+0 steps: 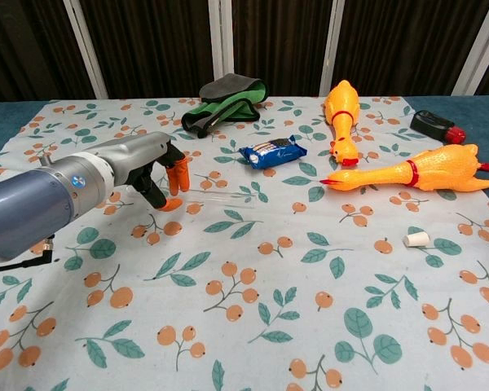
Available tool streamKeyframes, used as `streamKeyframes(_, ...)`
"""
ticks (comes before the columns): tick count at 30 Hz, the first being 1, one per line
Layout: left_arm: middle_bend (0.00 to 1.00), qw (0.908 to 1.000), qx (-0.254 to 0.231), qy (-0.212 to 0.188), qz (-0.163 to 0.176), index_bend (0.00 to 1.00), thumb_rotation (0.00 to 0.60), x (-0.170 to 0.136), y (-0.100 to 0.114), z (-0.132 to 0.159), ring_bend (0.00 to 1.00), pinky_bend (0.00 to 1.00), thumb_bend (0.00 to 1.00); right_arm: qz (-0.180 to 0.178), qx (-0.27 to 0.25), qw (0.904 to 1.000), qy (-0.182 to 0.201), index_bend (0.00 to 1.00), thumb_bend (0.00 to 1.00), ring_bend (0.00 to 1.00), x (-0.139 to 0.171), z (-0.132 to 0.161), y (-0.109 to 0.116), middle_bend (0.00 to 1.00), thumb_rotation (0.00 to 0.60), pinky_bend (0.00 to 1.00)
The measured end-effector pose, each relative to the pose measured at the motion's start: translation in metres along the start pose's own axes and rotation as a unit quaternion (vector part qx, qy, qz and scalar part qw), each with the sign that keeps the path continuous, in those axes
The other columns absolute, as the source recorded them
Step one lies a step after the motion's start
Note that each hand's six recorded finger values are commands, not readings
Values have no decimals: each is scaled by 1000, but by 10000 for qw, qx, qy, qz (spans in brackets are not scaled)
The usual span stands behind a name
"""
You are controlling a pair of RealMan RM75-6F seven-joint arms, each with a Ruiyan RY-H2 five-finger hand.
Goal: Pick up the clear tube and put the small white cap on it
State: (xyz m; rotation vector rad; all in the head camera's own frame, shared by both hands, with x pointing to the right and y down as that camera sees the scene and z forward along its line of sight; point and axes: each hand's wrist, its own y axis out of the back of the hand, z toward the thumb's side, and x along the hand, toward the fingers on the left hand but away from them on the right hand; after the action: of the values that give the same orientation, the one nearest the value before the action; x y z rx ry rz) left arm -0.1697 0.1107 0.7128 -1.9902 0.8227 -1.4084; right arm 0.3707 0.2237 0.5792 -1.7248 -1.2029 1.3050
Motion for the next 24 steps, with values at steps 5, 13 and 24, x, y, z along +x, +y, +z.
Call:
streamKeyframes(5,476,9998,-116,-84,121,601,600,-1,10,3,31,0,707,0,-1,10000,7,53,204,0,0,0,0,0,600,0)
streamKeyframes(13,482,9984,-370,-236,343,603,600,-7,24,0,33,0,707,4,18,10000,68,57,204,0,-3,4,0,0,600,0)
streamKeyframes(24,482,9947,-659,-396,685,605,600,-15,52,-19,33,0,707,175,143,9995,226,95,204,0,-21,23,-15,0,600,0)
